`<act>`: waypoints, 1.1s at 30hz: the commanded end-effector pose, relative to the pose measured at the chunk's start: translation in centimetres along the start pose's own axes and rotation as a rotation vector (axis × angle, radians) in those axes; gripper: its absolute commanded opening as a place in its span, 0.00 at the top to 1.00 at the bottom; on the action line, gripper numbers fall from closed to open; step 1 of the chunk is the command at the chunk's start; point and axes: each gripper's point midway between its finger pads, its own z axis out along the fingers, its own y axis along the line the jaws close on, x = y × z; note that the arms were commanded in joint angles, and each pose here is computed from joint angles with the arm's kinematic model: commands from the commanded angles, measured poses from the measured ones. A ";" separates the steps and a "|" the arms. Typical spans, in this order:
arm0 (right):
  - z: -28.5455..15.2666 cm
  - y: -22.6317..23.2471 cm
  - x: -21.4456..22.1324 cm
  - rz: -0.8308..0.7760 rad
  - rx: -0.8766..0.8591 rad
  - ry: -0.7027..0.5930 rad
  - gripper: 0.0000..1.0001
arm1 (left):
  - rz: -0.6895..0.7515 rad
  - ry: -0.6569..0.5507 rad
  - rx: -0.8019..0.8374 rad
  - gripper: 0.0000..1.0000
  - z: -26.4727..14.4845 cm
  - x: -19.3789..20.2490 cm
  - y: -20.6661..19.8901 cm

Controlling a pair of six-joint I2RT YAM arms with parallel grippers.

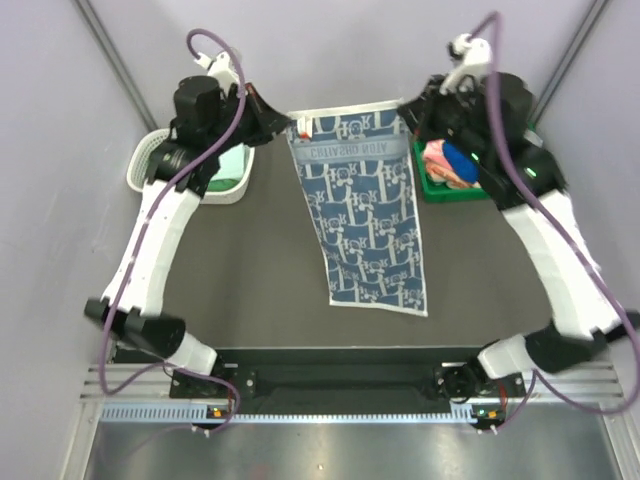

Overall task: Fold and stack the towels
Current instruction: Flatten out the crumpled towel

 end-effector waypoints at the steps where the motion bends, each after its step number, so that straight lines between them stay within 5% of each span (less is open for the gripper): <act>1: 7.9 -4.5 4.5 0.072 -0.035 0.123 1.00 | -0.095 -0.026 -0.031 1.00 4.9 -1.2 4.6; 5: 17.0 -10.0 11.7 0.156 -0.009 0.227 1.00 | -0.125 0.064 -0.134 1.00 13.3 2.5 12.3; 11: 23.1 -14.9 16.9 0.242 0.044 0.271 1.00 | -0.083 0.102 -0.185 1.00 20.0 4.5 17.4; 19: 22.5 -16.9 16.5 0.172 0.116 0.240 1.00 | -0.078 0.154 -0.207 1.00 21.5 9.0 20.6; 33: 21.1 -21.7 17.4 0.183 0.237 0.230 1.00 | -0.061 0.148 -0.210 1.00 22.9 10.6 21.8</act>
